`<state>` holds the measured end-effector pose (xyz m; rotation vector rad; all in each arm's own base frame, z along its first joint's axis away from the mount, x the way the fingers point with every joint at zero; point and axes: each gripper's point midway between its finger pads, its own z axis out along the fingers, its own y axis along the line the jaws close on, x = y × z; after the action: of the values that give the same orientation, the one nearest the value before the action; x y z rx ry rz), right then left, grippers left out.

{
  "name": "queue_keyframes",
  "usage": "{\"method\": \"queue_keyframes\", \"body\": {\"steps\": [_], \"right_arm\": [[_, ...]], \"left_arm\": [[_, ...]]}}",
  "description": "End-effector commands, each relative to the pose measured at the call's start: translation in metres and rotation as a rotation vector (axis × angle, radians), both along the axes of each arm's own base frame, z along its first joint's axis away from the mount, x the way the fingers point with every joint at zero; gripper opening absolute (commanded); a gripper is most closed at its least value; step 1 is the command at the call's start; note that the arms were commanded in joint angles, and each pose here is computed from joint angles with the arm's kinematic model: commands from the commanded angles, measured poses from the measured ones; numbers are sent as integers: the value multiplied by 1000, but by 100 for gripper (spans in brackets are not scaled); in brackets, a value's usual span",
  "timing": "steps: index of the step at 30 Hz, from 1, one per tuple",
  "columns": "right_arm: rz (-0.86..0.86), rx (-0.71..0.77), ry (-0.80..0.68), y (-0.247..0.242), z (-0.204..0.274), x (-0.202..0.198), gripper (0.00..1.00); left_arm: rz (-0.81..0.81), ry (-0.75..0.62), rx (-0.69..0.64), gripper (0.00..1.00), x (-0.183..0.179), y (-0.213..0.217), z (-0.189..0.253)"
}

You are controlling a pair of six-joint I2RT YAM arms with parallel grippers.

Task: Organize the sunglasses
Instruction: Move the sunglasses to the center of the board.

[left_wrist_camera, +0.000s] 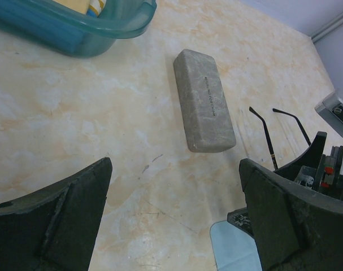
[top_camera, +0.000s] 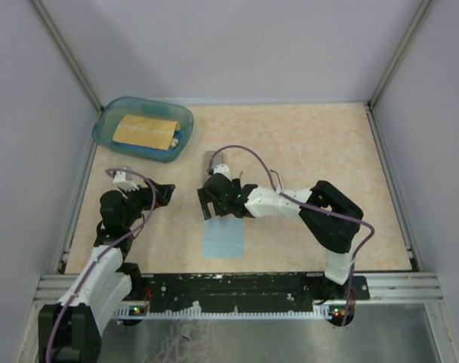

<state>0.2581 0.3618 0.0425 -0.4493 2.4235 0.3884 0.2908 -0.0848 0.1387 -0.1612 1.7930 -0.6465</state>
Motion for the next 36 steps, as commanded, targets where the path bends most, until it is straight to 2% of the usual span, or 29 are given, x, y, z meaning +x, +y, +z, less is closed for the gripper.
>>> {"method": "queue_keyframes", "body": {"steps": [1,36], "right_arm": [[-59,-14,-27,0,6,8,99],[-287,-64,-53,-121,3,54,99]], "left_arm": [[1,-35,10,100,3,1,14],[-109,-71,-47,100,-7,-19,31]]}}
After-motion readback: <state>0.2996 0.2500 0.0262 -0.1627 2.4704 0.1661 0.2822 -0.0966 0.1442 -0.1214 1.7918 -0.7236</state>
